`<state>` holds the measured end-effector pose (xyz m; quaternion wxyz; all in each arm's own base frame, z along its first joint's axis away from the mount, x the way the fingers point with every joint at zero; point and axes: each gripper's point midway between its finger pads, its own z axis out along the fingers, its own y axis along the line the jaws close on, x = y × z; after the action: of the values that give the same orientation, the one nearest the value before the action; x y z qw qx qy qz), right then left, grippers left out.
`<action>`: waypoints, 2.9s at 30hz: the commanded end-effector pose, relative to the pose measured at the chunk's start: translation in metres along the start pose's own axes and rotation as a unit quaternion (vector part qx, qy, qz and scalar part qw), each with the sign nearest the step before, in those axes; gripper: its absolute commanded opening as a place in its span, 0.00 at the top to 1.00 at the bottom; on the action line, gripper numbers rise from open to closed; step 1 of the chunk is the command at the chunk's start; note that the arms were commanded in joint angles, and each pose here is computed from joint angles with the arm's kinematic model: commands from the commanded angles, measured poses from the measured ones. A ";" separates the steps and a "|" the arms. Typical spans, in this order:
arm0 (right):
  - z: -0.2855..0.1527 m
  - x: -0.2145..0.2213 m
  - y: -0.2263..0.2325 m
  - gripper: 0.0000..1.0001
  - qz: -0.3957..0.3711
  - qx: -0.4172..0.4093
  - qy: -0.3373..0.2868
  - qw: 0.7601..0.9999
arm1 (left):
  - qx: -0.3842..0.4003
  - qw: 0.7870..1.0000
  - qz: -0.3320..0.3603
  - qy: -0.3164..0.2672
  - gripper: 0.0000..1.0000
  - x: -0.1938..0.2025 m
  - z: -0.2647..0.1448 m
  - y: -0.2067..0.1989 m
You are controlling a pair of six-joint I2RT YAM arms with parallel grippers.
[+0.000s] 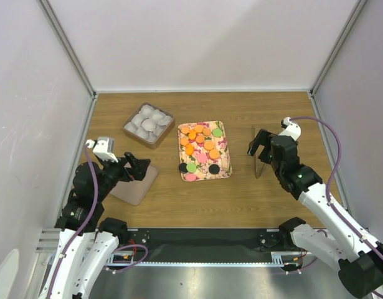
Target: Pack the cookies
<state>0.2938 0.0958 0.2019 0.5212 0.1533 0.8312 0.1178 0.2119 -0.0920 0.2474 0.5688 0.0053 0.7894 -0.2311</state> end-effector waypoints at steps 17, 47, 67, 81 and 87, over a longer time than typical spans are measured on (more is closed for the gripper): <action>0.019 -0.019 -0.042 0.00 -0.014 0.104 0.025 0.994 | 0.022 1.000 0.007 -0.021 0.00 -0.009 -0.001 -0.008; 0.148 0.000 -0.140 0.12 0.068 0.236 0.114 0.963 | 0.023 0.999 0.007 -0.024 0.00 -0.010 -0.003 -0.008; 0.175 0.051 -0.140 0.44 0.034 0.248 0.167 0.954 | 0.012 1.000 0.004 -0.014 0.00 -0.007 0.002 -0.004; 0.174 0.042 -0.137 0.99 0.021 0.247 0.162 0.955 | 0.008 1.000 0.002 -0.007 0.00 -0.004 0.004 -0.002; 0.166 0.025 -0.129 1.00 0.023 0.234 0.145 0.961 | 0.014 1.000 0.003 -0.006 0.00 -0.004 0.005 -0.004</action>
<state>0.3977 -0.0078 0.0256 0.2920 0.2709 0.9154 -0.0586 0.2136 -0.0945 0.2482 0.5679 0.0090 0.7885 -0.2359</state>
